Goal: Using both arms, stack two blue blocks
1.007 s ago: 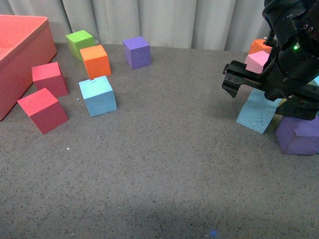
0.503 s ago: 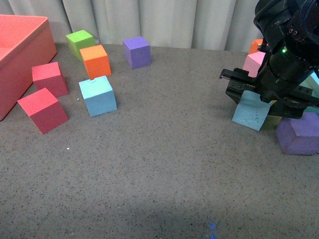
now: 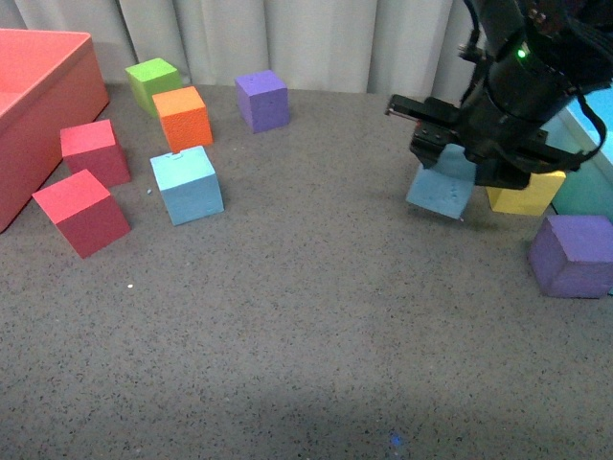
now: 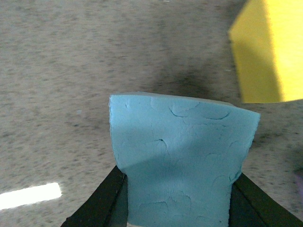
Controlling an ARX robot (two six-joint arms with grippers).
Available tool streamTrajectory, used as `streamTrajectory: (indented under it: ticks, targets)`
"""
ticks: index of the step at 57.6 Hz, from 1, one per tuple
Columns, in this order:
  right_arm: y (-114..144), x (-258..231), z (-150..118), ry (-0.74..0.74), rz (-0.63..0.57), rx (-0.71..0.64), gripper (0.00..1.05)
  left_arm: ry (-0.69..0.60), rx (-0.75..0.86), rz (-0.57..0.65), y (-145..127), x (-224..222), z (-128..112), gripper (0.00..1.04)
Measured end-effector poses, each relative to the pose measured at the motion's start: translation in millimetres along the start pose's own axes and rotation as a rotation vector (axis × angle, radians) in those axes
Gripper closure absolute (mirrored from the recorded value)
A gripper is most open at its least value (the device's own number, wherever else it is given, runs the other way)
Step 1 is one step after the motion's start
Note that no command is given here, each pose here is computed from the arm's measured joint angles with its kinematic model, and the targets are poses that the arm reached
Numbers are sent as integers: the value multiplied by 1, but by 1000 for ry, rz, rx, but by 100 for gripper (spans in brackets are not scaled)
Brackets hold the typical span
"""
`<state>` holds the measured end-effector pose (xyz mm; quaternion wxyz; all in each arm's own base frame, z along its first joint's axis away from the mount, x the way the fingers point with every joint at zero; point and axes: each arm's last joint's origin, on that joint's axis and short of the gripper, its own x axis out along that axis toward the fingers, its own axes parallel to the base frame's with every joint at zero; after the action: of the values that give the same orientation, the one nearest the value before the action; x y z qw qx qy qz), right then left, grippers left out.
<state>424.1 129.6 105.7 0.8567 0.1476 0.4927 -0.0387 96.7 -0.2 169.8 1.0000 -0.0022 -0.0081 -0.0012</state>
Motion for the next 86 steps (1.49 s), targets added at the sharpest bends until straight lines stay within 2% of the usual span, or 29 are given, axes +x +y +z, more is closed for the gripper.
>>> streamTrajectory:
  ticks: [11,20,34,58,66,70,78,86]
  targets:
    - [35,1,-4,3,70,-60,65,0,0,1,0,0,0,7]
    - [58,20,-22,80,95,-126,66,0,0,0,0,0,0,7]
    - [72,21,-27,131,121,-203,66,0,0,0,0,0,0,7]
    - [73,25,-32,147,116,-262,66,0,0,1,0,0,0,7]
    - [72,25,-33,149,117,-276,45,0,0,0,0,0,0,7]
    - [69,27,-33,155,117,-275,29,0,0,0,0,0,0,7]
    - [65,28,-36,164,109,-270,8,0,0,0,0,0,0,7]
    - [58,26,-35,158,103,-264,10,0,0,0,0,0,0,7]
